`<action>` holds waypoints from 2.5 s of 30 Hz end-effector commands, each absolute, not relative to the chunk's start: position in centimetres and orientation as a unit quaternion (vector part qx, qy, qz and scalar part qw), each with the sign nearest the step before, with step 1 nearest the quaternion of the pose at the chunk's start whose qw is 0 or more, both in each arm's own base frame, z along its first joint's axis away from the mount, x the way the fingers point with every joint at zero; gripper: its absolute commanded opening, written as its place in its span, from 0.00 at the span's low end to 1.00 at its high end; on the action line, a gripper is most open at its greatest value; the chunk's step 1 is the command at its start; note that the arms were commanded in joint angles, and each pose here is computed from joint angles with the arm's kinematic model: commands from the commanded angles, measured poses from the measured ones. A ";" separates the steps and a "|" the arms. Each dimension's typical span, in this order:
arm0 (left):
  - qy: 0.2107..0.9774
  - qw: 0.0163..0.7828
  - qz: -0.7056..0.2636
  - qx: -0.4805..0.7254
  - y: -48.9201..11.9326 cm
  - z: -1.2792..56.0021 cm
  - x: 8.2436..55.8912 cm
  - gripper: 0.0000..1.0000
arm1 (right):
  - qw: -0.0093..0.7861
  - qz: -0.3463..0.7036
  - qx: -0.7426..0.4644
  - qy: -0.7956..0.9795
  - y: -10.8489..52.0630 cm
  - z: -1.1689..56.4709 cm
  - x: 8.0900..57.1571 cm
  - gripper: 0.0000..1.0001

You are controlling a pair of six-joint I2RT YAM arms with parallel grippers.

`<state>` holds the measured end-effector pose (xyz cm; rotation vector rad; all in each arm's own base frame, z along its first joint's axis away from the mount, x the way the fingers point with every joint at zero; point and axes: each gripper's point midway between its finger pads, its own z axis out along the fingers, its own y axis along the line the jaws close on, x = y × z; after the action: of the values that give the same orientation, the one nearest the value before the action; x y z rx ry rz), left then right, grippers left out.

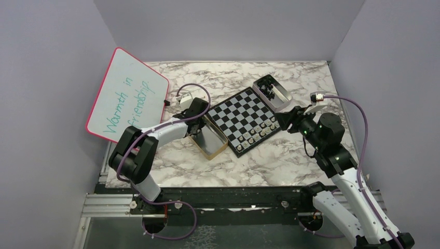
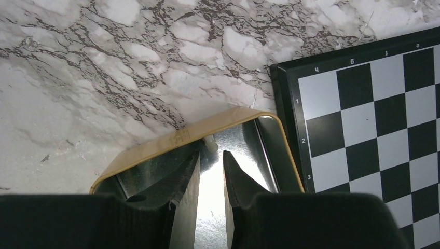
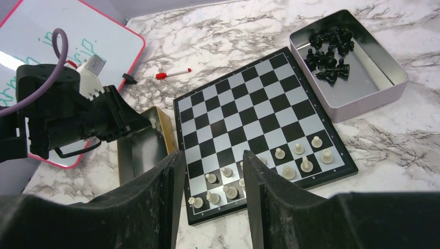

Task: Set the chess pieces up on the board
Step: Pick up the chess piece from the storage box, then adjust the chess piece.

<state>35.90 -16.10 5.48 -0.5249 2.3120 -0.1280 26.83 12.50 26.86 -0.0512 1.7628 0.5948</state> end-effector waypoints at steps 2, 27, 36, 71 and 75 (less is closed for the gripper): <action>0.899 0.381 -0.038 -0.212 -16.1 4.7 36.6 0.23 | 0.589 0.267 -0.030 0.762 12.8 26.6 26.3 0.49; 0.903 0.379 -0.021 -0.201 -16.3 3.3 37.6 0.26 | 0.579 0.274 -0.031 0.768 13.4 26.2 27.0 0.49; 0.910 0.370 -0.018 -0.185 -15.9 3.9 36.6 0.12 | 0.572 0.275 -0.028 0.773 13.4 25.8 26.9 0.49; 0.846 0.285 -0.409 0.190 -27.2 20.9 25.4 0.00 | 0.615 0.311 -0.473 0.549 20.8 24.2 22.8 0.48; 0.831 0.262 -0.443 0.211 -27.9 21.7 23.9 0.00 | 0.625 0.294 -0.508 0.514 21.3 24.0 22.8 0.48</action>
<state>26.69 -26.34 19.20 0.4223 2.2999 -0.9952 23.45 20.23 22.71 -1.0265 1.3802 0.7181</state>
